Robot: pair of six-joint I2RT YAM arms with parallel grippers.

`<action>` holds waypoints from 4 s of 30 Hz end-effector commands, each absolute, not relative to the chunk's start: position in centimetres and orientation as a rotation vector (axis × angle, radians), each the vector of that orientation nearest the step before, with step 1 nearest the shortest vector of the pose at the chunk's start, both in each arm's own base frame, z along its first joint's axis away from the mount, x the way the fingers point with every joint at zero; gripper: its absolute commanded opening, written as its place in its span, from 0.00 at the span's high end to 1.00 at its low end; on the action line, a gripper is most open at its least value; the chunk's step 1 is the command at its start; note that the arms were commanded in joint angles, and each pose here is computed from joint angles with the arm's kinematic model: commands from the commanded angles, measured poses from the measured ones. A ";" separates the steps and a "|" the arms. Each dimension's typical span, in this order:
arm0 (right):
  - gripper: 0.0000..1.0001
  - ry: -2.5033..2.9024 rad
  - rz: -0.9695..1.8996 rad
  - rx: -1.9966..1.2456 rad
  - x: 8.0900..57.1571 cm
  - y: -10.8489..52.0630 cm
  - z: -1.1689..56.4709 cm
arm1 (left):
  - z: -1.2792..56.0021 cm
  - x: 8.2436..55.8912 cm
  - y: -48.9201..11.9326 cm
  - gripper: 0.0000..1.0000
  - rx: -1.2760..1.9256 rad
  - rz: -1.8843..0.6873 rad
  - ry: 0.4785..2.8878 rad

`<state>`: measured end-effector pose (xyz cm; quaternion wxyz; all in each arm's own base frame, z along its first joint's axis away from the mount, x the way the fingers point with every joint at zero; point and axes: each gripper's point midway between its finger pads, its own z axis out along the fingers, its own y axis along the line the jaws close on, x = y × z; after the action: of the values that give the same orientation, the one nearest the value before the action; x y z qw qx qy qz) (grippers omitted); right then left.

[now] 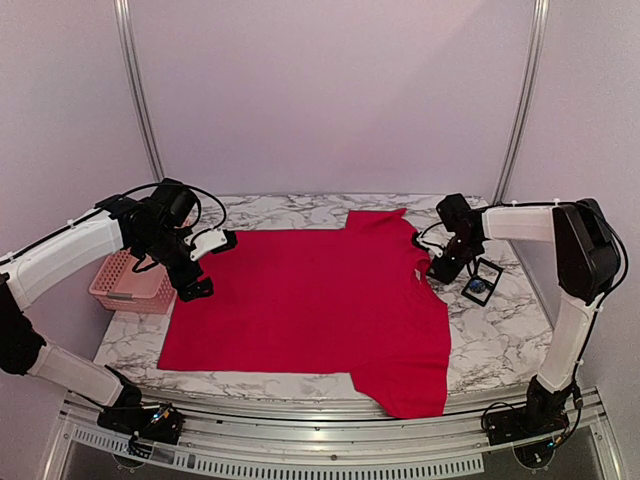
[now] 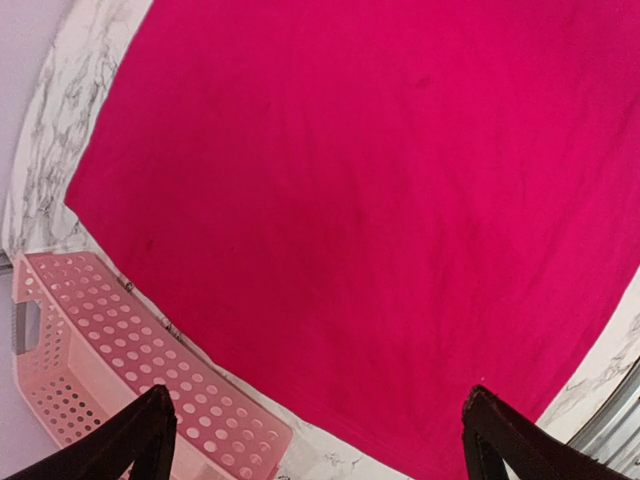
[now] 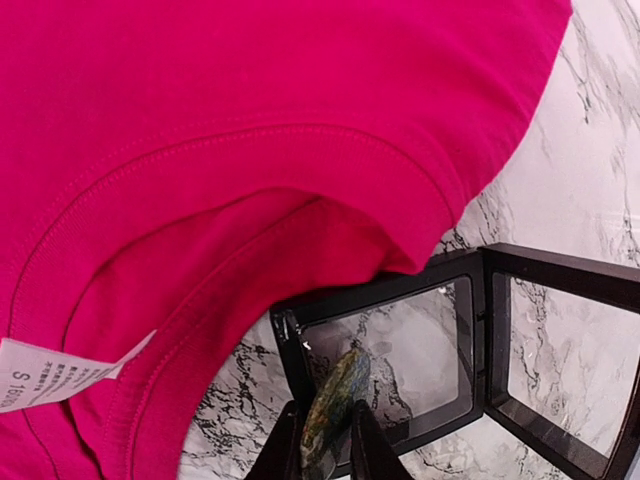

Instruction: Pin the brooch onto the clothing

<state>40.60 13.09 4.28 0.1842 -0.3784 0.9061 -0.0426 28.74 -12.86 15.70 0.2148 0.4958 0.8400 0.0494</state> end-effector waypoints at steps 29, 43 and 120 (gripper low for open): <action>1.00 2.271 0.448 -0.994 37.7 20.3 19.7 | 21.5 27.3 -14.2 0.00 1.435 0.028 2.247; 1.00 1.546 1.186 -1.488 19.4 31.9 31.3 | 30.6 19.6 -33.7 0.01 1.679 -0.360 1.741; 1.00 1.156 1.353 -1.206 14.5 30.6 37.8 | 38.1 13.6 -46.7 1.00 1.427 -1.010 1.544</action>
<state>14.87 30.38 36.98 0.4833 -0.4885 0.4802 0.5452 14.29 -46.56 37.86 0.3952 0.5577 0.6173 -0.3894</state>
